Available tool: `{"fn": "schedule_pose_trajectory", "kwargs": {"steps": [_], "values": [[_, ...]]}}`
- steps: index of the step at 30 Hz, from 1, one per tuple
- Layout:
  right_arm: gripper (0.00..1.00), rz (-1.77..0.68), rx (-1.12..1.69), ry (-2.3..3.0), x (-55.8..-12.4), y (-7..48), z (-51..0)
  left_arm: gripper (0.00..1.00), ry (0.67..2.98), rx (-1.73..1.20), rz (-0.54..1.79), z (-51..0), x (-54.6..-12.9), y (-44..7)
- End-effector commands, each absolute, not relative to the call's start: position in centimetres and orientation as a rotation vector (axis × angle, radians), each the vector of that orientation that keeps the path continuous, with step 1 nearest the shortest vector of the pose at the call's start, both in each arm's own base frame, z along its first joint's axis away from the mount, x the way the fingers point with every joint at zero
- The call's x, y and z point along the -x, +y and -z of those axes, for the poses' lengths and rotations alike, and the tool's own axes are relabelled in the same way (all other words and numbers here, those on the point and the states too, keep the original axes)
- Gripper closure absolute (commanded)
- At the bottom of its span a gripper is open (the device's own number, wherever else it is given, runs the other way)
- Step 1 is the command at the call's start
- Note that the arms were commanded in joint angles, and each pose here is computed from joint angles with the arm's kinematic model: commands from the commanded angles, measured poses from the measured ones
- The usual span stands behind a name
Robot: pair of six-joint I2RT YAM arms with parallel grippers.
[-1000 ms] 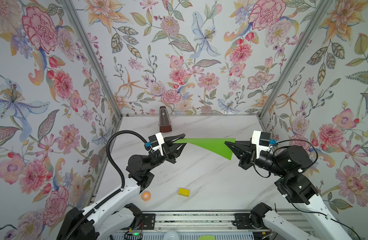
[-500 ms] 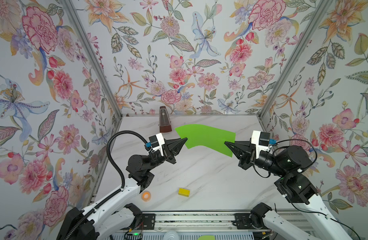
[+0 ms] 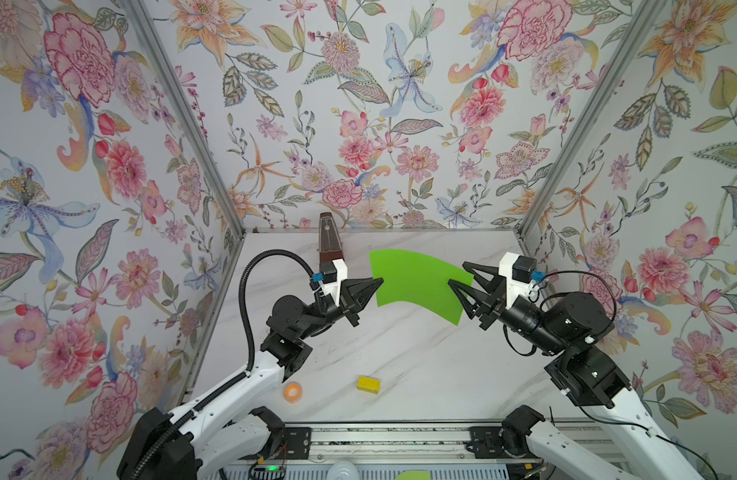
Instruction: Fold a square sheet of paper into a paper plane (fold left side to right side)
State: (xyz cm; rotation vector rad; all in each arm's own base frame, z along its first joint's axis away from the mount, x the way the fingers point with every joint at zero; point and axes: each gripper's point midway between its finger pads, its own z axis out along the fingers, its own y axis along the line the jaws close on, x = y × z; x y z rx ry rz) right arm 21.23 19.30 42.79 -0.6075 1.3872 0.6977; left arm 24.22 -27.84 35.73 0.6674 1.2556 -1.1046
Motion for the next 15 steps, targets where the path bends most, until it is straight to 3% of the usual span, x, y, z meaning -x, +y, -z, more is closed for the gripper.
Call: {"fn": "schedule_pose_trajectory", "kwargs": {"steps": [1,10,15], "values": [[0.34,-0.582,0.504,1.497,-23.8,18.0,-40.0,1.00,1.470,-0.688,1.223,-31.2,-24.5,-29.5],[0.25,-0.591,0.462,1.770,-27.3,19.6,-32.2,1.00,2.109,-0.464,1.232,-15.8,-26.9,-28.8],[0.23,-0.675,0.343,1.974,-29.3,21.1,-27.1,1.00,2.271,-0.366,1.200,-10.5,-28.2,-27.1]]}}
